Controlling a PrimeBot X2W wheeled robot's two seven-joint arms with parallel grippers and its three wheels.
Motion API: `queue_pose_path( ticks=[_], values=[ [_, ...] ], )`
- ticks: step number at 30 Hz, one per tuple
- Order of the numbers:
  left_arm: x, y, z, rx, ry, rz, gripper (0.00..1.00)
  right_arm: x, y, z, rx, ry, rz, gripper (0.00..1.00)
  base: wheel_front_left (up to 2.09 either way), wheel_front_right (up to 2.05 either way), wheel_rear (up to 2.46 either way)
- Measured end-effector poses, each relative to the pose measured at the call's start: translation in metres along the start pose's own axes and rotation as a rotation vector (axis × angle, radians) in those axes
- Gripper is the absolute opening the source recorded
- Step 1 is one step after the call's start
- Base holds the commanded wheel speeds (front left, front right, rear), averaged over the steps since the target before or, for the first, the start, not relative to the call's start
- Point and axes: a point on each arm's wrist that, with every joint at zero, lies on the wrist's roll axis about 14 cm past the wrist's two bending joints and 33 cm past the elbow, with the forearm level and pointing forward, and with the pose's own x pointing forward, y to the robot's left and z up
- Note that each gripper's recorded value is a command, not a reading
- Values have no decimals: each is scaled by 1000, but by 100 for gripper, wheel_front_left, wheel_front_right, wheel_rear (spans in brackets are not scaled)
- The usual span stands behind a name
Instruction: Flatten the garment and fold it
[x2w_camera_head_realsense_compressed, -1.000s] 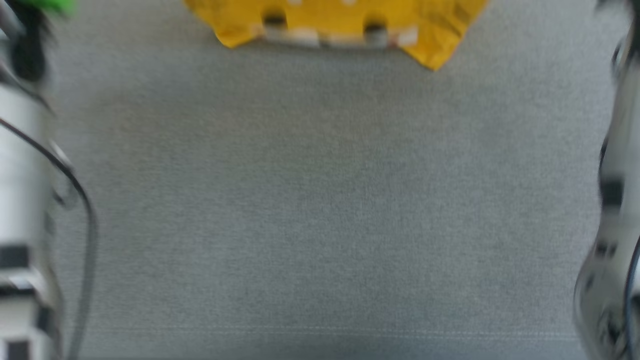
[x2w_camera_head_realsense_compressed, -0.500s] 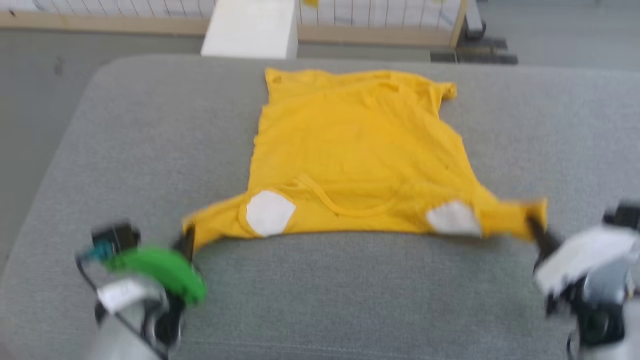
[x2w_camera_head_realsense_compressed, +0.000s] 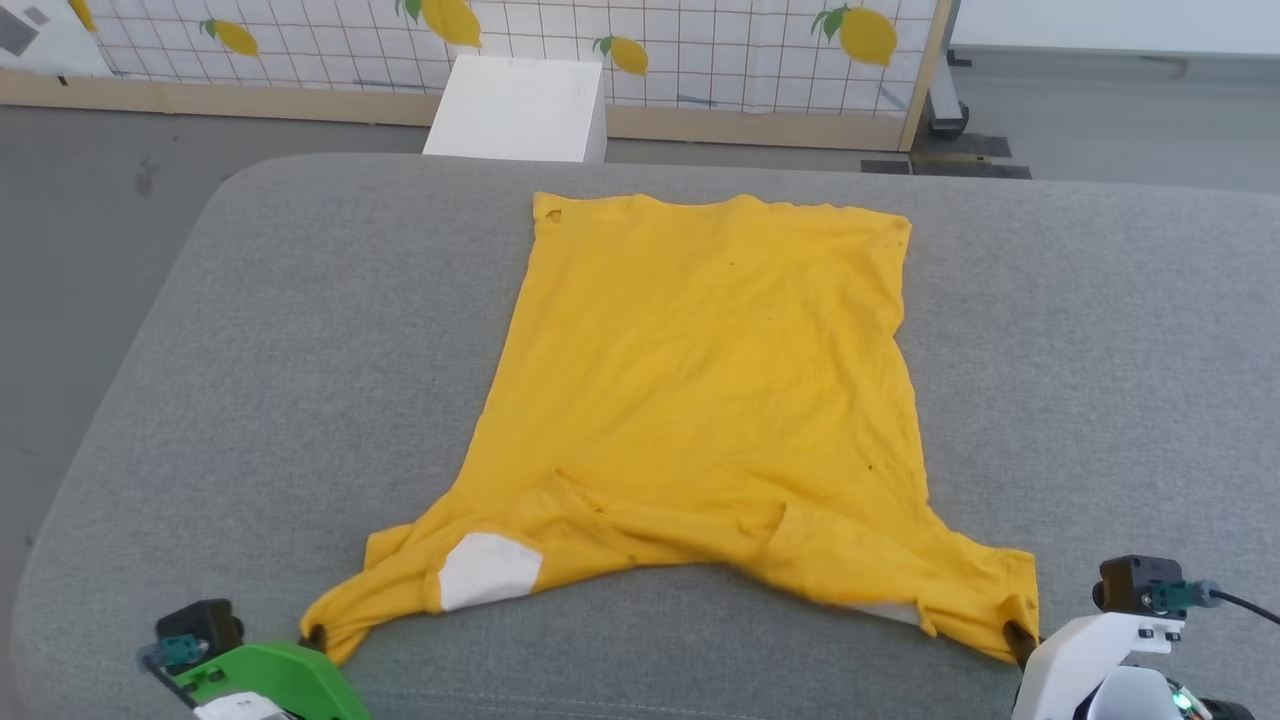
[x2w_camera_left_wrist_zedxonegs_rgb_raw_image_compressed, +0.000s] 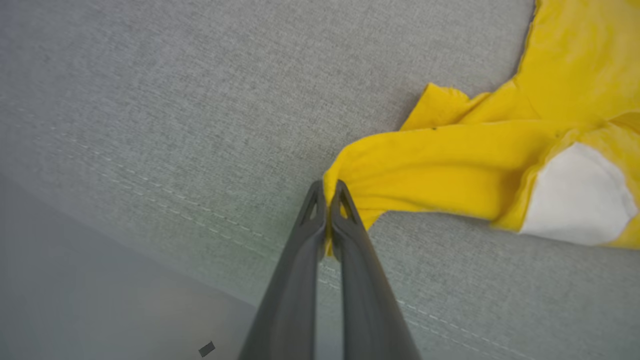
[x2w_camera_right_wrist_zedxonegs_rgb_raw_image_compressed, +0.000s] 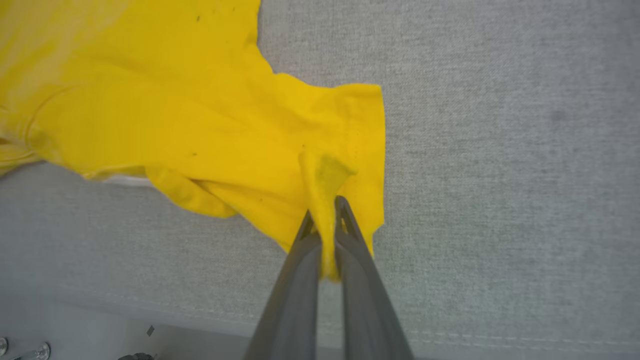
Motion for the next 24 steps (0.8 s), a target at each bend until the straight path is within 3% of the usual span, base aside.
queue_pose_path(
  ticks=[5, 6, 7, 8, 13, 20, 24],
  values=[
    [6, 14, 12, -13, -42, 61, 0, 7, -7, 8, -55, 4, -40, 0, 0, 0, 0],
    [8, 14, 15, -14, -52, 62, 0, 9, -7, 9, -57, 5, -42, 11, 0, 0, 0],
    [10, 12, 19, -14, -63, 58, 0, 10, -7, 11, -58, 7, -43, 39, 0, 0, 0],
    [12, 7, 26, -16, -86, 42, 0, 12, -8, 12, -52, 16, -45, 100, 0, 0, 0],
    [15, -6, 41, -17, -141, -14, 0, 15, 4, 34, 21, 1, 9, 100, 0, 0, 0],
    [14, -28, 60, -30, -221, -89, 0, 0, 19, 139, 158, -234, 121, 100, 0, 0, 0],
    [17, -46, 77, -62, -278, -145, 0, 17, 30, 193, 93, -267, 107, 100, 0, 0, 0]
  ],
)
